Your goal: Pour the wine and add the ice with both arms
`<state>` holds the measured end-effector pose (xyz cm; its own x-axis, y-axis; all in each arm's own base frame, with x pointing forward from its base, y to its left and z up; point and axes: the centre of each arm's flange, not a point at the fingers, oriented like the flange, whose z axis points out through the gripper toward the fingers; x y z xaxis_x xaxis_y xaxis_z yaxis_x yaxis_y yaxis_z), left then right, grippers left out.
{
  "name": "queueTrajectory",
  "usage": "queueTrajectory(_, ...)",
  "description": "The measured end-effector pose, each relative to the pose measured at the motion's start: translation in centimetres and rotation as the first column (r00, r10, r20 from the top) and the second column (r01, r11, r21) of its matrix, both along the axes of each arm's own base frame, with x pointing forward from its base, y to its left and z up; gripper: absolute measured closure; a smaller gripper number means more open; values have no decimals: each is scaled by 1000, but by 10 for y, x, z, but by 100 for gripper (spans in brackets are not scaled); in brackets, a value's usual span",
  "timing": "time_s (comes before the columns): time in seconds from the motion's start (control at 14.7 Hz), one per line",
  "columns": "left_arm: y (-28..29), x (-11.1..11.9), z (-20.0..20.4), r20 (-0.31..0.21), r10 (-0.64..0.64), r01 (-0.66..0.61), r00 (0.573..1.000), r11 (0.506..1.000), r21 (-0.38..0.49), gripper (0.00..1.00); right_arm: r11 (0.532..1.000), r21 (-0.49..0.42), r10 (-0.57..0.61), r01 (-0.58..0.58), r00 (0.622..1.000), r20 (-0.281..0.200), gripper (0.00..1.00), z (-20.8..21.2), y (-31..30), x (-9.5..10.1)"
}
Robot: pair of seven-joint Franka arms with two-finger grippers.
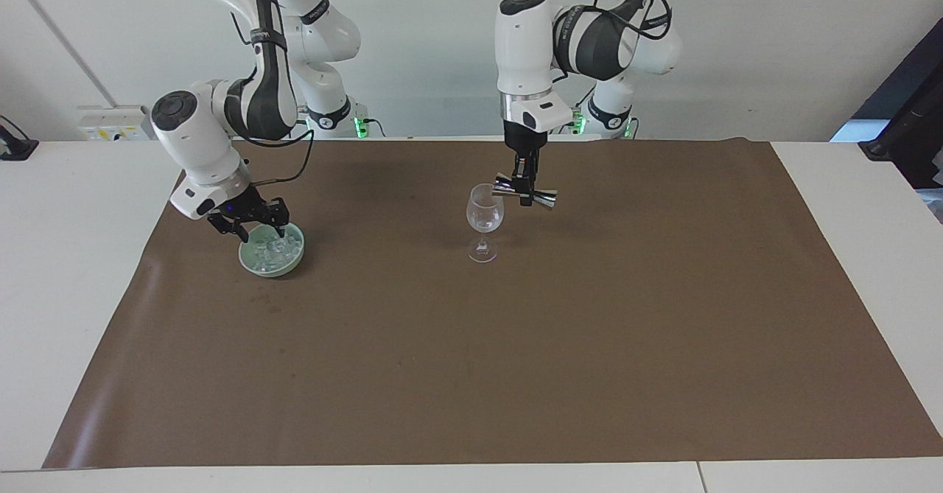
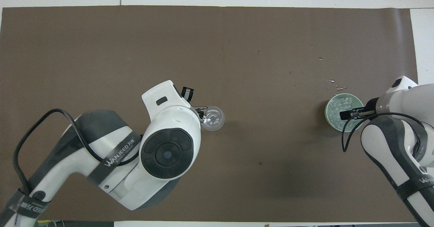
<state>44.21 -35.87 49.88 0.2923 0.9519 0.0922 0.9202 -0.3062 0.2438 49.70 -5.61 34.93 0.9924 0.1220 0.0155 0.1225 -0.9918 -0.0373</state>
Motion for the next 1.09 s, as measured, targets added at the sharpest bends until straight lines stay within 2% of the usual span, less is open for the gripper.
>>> queueTrajectory(0.2, 33, 26, 2, -111, 47, -62, 993, 989, -136, 78, 1000, -3, 2, -2, 1000, 2, 25, -14, 0, -1)
queueTrajectory(0.27, 48, 36, 3, -150, 53, -81, 987, 978, -193, 78, 1000, -4, 1, -1, 1000, 2, 30, -16, 0, -2)
queueTrajectory(0.34, 67, 48, 3, -187, 47, -96, 981, 961, -261, 78, 1000, -4, 2, -2, 1000, 1, 30, -18, 1, -3)
queueTrajectory(0.48, 121, 76, -1, -223, 8, -100, 975, 908, -407, 78, 1000, -3, 2, -2, 1000, -2, 46, -19, 1, -4)
queueTrajectory(0.68, 203, 101, -19, -260, 73, -211, 963, 805, -555, 78, 1000, -6, 11, -11, 1000, 14, 48, -20, 5, -4)
queueTrajectory(0.88, 279, 119, -46, -296, 174, -335, 939, 656, -677, 78, 999, -5, 36, -35, 999, 20, 48, -21, 18, -3)
queueTrajectory(1.09, 358, 137, -98, -313, 242, -396, 918, 521, -756, 78, 999, -5, 37, -37, 999, 17, 48, -23, 19, -4)
